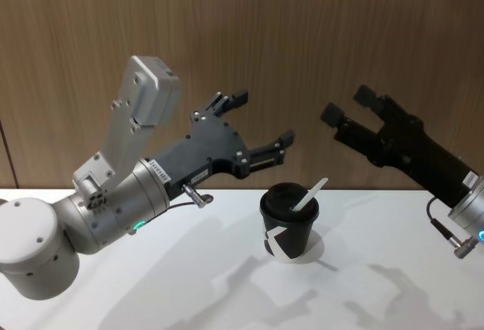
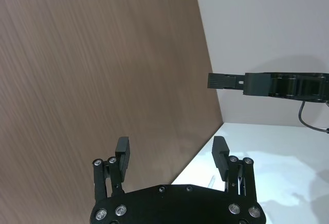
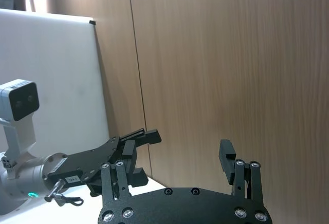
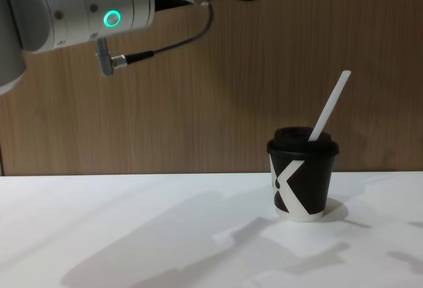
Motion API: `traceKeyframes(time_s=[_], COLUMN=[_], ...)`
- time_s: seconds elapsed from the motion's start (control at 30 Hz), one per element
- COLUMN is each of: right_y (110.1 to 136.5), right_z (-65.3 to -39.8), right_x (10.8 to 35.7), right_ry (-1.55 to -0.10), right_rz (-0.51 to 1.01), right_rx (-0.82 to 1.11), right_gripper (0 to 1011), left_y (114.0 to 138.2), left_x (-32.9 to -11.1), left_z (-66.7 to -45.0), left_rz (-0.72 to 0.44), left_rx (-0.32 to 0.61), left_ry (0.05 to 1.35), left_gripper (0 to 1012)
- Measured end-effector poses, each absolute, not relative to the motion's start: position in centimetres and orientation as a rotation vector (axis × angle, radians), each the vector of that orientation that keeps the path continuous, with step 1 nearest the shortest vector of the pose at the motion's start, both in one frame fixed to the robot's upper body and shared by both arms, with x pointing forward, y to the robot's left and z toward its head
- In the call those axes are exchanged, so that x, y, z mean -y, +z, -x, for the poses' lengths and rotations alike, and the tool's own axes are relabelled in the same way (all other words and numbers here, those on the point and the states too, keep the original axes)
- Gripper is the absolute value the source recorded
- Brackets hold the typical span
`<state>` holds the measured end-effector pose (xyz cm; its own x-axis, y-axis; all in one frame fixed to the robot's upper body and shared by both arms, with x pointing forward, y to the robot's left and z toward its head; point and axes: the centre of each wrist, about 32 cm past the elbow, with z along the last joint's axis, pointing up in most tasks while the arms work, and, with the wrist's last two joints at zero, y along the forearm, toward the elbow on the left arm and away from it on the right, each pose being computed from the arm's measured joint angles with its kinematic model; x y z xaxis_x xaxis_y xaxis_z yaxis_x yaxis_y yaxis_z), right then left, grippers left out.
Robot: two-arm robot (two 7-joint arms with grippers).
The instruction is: Pick up the straw with one hand, pass it to the other hand, and insert it into the cup.
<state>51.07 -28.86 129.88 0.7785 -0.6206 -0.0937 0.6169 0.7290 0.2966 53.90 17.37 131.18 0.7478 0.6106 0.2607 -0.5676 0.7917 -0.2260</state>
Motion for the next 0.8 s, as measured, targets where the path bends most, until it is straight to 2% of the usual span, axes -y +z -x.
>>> traceKeyframes(time_s=[0.8], right_y=[129.51], right_z=[-50.79], right_x=[28.59], right_ry=[-0.709], right_rz=[-0.334], right_rx=[-0.004], right_gripper=[1001], left_y=[130.97], left_x=[-17.62], left_z=[-53.14], left_rz=[0.114], left_rx=[0.319], left_ry=[0.697], left_gripper=[1003])
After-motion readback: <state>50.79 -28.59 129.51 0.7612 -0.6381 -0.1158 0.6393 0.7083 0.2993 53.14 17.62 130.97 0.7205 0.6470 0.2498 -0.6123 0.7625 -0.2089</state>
